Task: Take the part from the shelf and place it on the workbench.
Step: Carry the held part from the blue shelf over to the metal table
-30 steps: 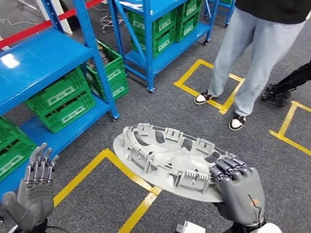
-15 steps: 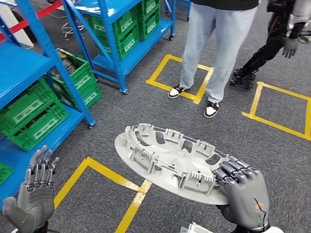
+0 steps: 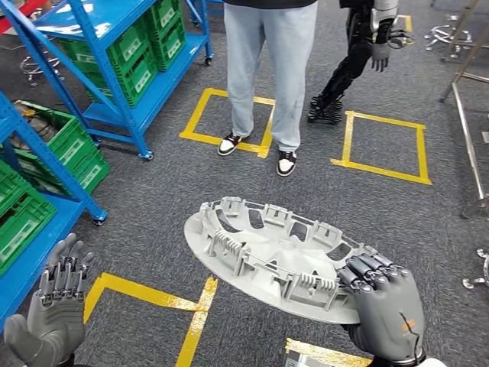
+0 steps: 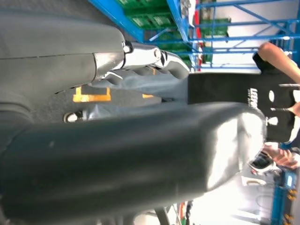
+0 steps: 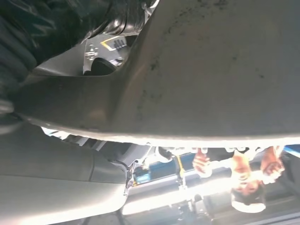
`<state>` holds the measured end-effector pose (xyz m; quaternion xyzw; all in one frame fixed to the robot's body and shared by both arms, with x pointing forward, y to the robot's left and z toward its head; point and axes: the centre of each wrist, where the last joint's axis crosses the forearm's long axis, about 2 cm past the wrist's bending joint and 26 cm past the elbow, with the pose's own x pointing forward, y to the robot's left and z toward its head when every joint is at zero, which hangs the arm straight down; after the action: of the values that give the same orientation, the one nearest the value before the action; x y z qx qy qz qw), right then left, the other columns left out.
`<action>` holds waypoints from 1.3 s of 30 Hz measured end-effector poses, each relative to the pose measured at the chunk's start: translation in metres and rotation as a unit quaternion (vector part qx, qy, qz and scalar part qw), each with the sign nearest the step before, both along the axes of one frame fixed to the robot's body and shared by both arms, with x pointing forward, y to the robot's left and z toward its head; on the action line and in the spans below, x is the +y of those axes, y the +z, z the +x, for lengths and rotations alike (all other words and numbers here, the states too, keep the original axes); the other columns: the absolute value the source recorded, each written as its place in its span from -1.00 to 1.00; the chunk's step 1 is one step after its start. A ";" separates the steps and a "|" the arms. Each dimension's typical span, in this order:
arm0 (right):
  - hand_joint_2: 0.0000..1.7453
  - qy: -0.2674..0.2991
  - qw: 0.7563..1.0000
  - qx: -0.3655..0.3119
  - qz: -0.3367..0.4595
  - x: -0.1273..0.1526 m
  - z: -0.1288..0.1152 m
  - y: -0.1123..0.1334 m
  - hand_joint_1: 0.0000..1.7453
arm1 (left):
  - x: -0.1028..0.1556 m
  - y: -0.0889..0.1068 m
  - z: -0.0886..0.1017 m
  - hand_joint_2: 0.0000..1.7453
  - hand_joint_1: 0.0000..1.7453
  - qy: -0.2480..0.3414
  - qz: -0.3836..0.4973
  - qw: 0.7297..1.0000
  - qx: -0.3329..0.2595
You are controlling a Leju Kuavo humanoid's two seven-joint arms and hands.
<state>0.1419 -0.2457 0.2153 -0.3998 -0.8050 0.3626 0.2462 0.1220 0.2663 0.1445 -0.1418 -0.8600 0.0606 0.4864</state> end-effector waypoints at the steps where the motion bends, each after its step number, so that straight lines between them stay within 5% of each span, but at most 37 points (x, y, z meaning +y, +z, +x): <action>1: 1.00 0.000 1.000 0.000 0.000 0.000 0.000 0.000 1.00 | 0.000 0.000 0.000 -1.00 -1.00 0.000 0.000 1.000 0.001; 39: 1.00 -0.010 0.999 0.011 0.041 -0.006 -0.007 0.002 1.00 | 0.007 0.011 0.003 -1.00 -1.00 0.031 0.020 0.999 -0.014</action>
<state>0.1349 -0.2520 0.2173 -0.3934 -0.8124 0.3314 0.2747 0.1246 0.2731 0.1557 -0.1061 -0.8720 0.0559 0.4746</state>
